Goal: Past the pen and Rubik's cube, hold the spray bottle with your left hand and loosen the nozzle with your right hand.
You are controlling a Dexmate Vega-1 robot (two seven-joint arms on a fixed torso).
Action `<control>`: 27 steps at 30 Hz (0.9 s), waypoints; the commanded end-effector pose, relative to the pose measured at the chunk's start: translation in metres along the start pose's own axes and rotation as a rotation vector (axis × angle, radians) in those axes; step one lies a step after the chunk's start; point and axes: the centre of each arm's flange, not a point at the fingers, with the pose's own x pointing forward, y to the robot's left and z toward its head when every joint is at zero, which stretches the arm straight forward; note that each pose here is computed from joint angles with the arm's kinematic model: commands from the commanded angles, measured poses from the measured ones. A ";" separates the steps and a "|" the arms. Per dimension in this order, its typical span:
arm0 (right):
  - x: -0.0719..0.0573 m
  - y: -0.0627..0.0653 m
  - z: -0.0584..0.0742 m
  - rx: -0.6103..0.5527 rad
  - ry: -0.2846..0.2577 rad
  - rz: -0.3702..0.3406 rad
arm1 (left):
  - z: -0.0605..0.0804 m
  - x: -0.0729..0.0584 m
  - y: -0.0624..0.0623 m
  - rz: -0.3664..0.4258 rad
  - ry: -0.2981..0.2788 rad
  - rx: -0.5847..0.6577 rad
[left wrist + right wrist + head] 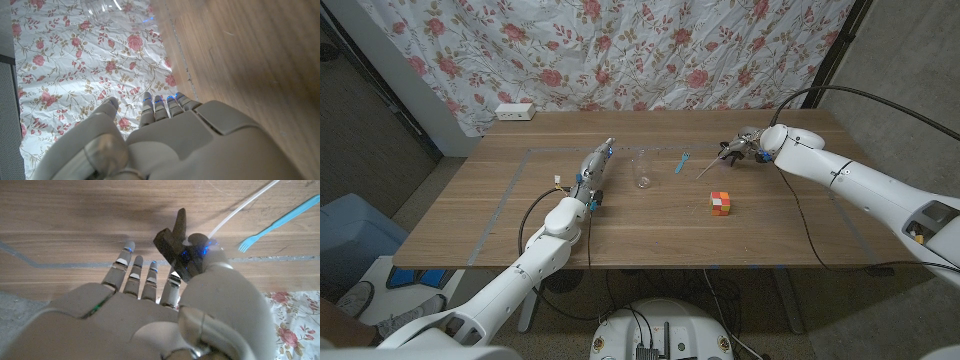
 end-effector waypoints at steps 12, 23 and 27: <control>-0.007 0.006 -0.002 0.008 -0.035 0.018 | 0.000 -0.002 0.002 -0.020 0.003 -0.005; -0.010 0.005 -0.005 0.003 -0.074 0.022 | 0.000 -0.005 0.001 -0.025 -0.001 -0.006; -0.011 0.004 -0.006 0.004 -0.086 0.027 | 0.001 -0.005 0.000 -0.023 -0.005 -0.005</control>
